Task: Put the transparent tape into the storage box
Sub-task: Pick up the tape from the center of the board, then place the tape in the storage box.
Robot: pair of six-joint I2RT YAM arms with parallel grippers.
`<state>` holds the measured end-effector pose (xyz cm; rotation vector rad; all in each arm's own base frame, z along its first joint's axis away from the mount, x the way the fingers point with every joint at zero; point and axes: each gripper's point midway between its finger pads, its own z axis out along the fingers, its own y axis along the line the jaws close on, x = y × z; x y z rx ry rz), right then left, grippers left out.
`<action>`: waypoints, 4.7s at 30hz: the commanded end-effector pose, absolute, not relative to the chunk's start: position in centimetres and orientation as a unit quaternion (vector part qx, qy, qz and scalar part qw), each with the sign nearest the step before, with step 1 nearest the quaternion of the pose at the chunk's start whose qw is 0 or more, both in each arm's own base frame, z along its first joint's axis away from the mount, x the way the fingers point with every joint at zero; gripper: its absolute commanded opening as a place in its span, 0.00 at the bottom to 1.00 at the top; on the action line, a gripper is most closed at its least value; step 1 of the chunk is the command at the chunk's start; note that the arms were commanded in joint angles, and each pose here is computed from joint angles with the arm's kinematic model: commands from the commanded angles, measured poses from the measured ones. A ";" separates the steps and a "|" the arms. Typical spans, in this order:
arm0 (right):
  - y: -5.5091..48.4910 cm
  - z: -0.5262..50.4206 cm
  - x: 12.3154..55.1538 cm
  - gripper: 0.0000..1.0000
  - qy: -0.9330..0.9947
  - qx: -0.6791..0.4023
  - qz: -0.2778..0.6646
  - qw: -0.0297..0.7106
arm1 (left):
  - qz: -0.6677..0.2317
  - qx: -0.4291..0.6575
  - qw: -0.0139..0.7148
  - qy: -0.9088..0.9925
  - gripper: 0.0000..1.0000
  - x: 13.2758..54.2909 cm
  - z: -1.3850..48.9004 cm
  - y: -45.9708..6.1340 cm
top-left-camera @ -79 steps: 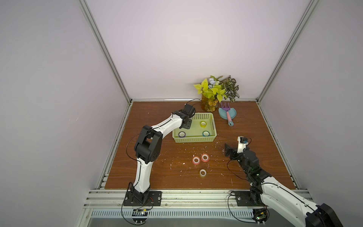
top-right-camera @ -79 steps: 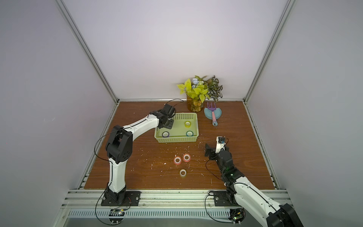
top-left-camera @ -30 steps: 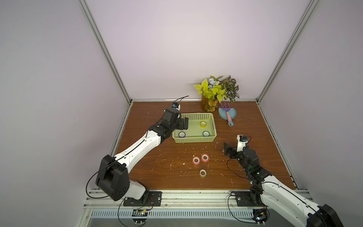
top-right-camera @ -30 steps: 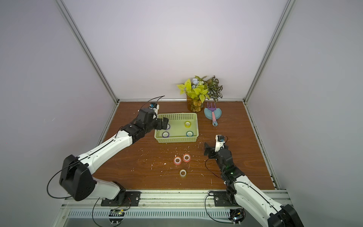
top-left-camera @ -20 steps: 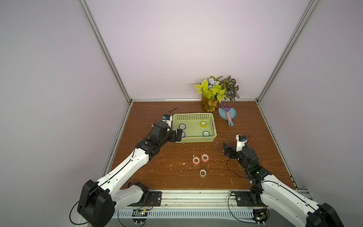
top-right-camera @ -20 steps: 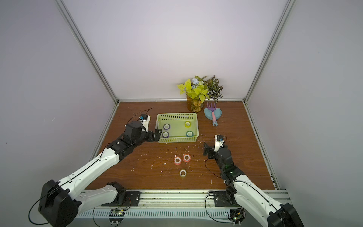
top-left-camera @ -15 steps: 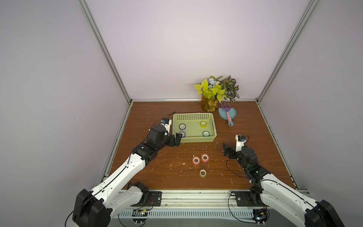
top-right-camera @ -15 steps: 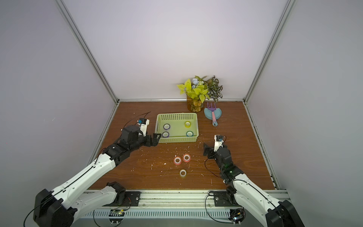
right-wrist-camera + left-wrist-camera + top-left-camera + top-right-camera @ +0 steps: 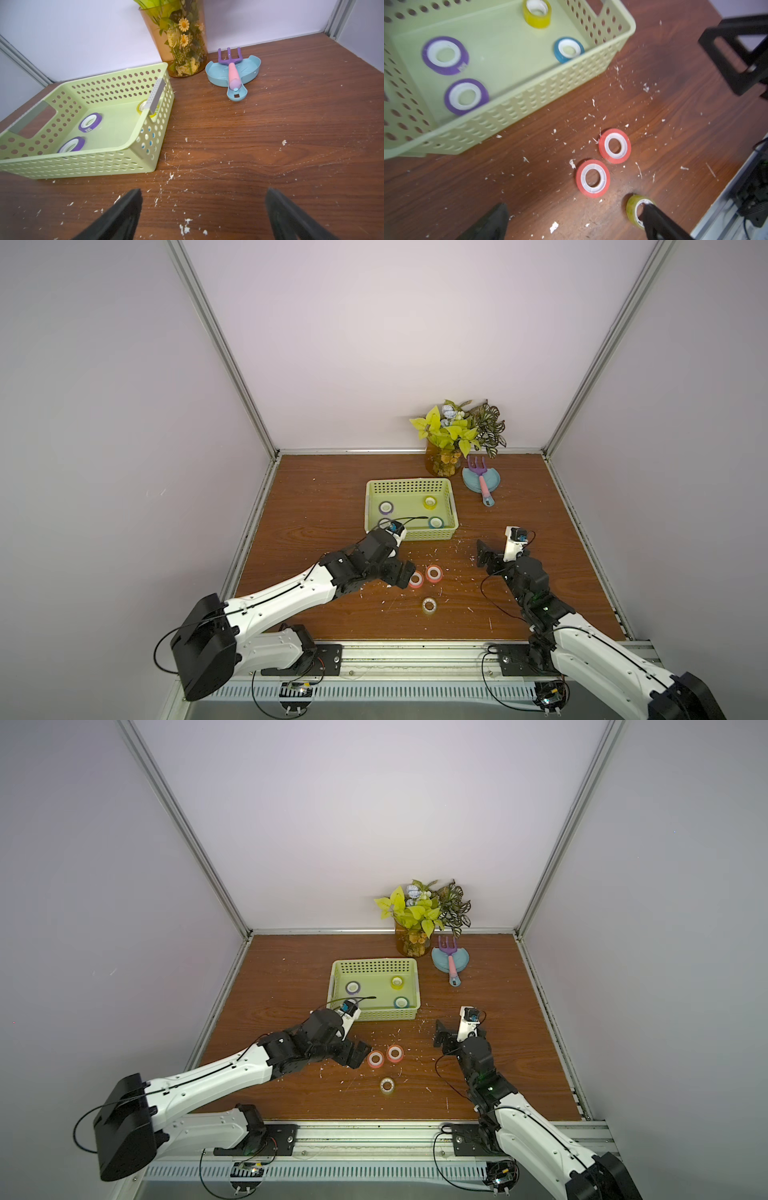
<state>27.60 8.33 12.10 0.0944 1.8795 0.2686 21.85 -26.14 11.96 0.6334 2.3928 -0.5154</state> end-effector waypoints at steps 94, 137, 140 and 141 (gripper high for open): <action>7.7 13.4 27.9 0.99 0.787 0.062 0.113 0.604 | -0.074 0.258 0.292 0.918 0.52 27.8 17.1 -29.9; 7.8 13.4 27.9 0.99 0.786 0.060 0.114 0.604 | -0.019 0.158 0.284 0.946 0.51 47.7 8.2 -27.0; 7.8 13.4 27.9 0.99 0.787 0.061 0.113 0.604 | -0.022 0.152 0.283 0.947 0.51 48.2 7.4 -26.8; 7.8 13.4 27.9 0.99 0.787 0.060 0.114 0.604 | -0.024 0.151 0.284 0.947 0.51 48.4 7.3 -26.8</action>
